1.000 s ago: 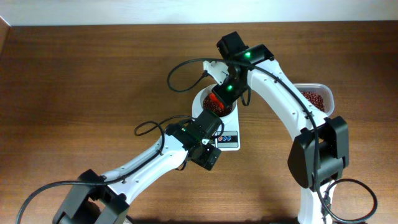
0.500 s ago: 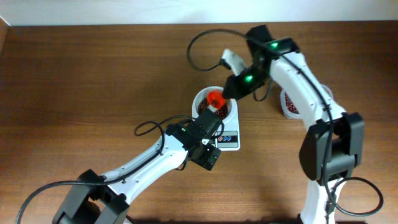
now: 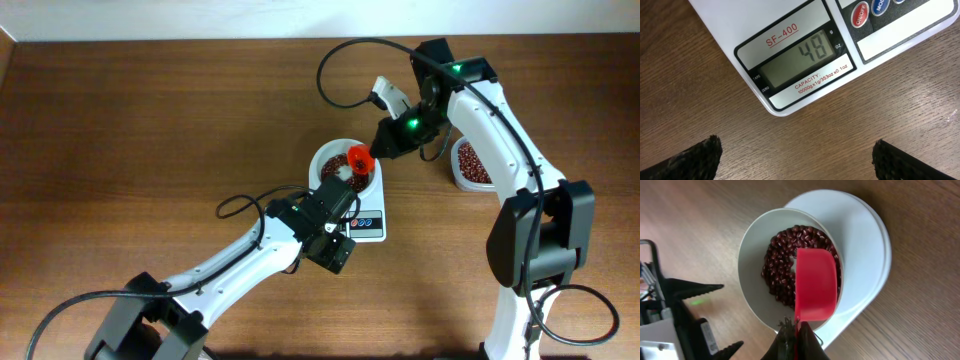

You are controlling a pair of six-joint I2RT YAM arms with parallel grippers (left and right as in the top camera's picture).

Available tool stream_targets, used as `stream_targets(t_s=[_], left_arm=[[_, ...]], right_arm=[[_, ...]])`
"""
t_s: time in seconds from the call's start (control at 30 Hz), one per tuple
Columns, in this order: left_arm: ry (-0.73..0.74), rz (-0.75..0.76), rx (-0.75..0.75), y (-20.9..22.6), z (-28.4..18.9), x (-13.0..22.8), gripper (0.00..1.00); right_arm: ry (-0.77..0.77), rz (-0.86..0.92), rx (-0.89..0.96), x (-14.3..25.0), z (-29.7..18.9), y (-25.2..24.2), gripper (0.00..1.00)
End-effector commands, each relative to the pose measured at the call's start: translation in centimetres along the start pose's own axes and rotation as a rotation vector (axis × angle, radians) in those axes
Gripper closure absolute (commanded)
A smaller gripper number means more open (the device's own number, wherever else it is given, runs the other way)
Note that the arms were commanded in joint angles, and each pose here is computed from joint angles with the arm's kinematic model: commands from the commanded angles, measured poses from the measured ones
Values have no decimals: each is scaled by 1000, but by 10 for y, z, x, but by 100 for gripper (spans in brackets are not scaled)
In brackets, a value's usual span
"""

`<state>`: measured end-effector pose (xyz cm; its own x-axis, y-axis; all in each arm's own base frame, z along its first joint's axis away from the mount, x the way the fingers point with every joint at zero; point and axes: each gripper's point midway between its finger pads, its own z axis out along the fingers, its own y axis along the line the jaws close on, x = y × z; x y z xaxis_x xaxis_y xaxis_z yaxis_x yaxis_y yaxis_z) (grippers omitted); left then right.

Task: Scoop item into bowl and weigh 50g on scale

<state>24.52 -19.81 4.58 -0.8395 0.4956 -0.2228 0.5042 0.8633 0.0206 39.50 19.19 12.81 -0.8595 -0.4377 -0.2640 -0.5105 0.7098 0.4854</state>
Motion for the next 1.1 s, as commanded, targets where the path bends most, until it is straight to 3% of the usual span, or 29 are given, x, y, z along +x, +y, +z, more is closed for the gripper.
stream_targets(t_s=[0.0,0.2,0.47,1.07], left_arm=[[13,22,-9,0,3,4,1],[13,22,-9,0,3,4,1],[13,22,-9,0,3,4,1],[13,22,-9,0,3,4,2]], right_arm=[[1,-13,46,0,-5,-4,96],[-1,-23,107,-5,-17,-8,96],[-49,-43,-23,-15,-19,18,96],[5,-105,-38,-10,3,47,96]])
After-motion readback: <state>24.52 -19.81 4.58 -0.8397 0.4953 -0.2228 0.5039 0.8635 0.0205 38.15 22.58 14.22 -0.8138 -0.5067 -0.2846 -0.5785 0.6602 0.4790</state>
